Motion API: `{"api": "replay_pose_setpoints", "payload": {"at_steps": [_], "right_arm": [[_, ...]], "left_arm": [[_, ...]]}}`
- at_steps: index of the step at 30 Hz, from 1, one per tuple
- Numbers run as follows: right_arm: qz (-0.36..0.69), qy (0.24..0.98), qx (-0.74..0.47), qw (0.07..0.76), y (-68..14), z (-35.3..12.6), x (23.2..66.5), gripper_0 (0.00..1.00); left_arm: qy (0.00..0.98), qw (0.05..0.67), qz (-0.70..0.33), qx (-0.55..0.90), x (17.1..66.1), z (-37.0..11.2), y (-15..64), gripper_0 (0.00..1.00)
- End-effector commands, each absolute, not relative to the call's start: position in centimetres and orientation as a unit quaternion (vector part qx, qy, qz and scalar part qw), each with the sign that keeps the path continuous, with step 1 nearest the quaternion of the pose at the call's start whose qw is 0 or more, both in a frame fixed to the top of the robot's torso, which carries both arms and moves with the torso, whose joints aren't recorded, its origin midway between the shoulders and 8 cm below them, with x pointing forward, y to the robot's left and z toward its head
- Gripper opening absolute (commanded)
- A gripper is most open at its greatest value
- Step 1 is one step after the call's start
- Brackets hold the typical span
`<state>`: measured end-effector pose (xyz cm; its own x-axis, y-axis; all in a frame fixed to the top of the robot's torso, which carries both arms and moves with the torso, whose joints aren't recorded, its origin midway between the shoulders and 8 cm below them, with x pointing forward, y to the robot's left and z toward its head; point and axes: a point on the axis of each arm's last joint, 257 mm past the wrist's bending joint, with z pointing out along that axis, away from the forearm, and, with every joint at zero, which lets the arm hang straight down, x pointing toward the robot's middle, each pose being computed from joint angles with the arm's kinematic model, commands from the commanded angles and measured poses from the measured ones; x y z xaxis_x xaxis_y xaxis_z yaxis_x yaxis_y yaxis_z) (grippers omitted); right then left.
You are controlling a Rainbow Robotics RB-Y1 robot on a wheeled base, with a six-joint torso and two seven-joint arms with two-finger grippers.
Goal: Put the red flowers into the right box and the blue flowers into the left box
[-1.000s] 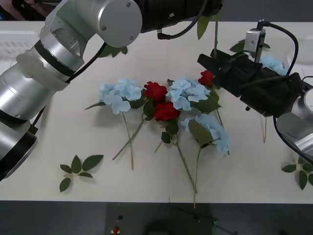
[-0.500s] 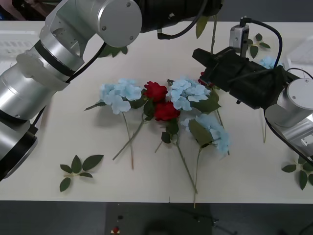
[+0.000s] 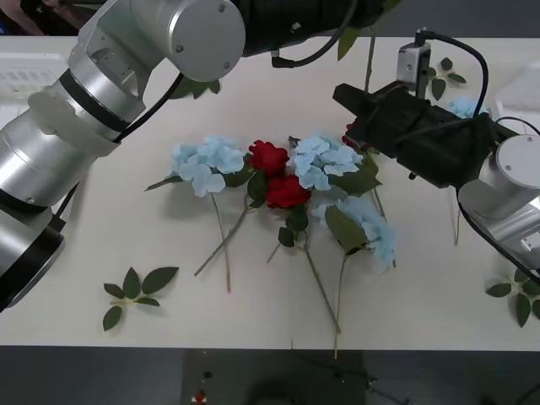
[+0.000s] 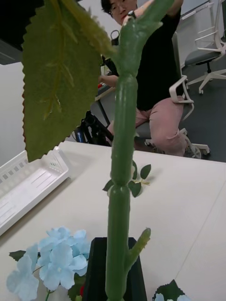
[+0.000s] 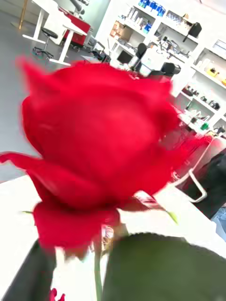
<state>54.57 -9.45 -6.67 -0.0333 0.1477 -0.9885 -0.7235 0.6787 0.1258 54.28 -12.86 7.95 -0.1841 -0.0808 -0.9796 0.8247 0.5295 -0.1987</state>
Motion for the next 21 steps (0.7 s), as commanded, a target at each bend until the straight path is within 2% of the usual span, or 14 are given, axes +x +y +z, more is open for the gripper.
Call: {"api": "replay_pose_setpoints", "payload": {"at_steps": [1,7,9,13,15,17,21], "right_arm": [[0.313,0.648,-0.228,0.656,-11.9,-5.7,55.6,0.00],[0.250,0.712,-0.244,0.609,-19.9,-9.5,57.5,0.00],[0.223,0.740,-0.242,0.586,-24.6,-10.4,57.9,0.00],[0.163,0.801,-0.227,0.530,-34.6,-12.2,57.4,0.00],[0.138,0.829,-0.210,0.499,-39.4,-13.1,56.4,0.00],[0.110,0.858,-0.186,0.466,-44.4,-14.2,55.1,0.00],[0.044,0.894,-0.136,0.425,-52.6,-15.8,52.9,0.00]], "left_arm": [[0.647,0.583,-0.389,0.300,53.4,8.9,-13.0,1.00],[0.647,0.583,-0.389,0.300,53.4,8.9,-13.0,1.00],[0.656,0.576,-0.393,0.288,53.8,7.3,-12.8,1.00],[0.656,0.585,-0.395,0.270,54.9,8.0,-10.8,1.00],[0.677,0.565,-0.385,0.271,55.2,7.0,-9.1,1.00],[0.718,0.521,-0.362,0.285,54.6,4.7,-6.6,1.00],[0.809,0.392,-0.337,0.278,51.3,-0.5,-0.3,1.00]]}}
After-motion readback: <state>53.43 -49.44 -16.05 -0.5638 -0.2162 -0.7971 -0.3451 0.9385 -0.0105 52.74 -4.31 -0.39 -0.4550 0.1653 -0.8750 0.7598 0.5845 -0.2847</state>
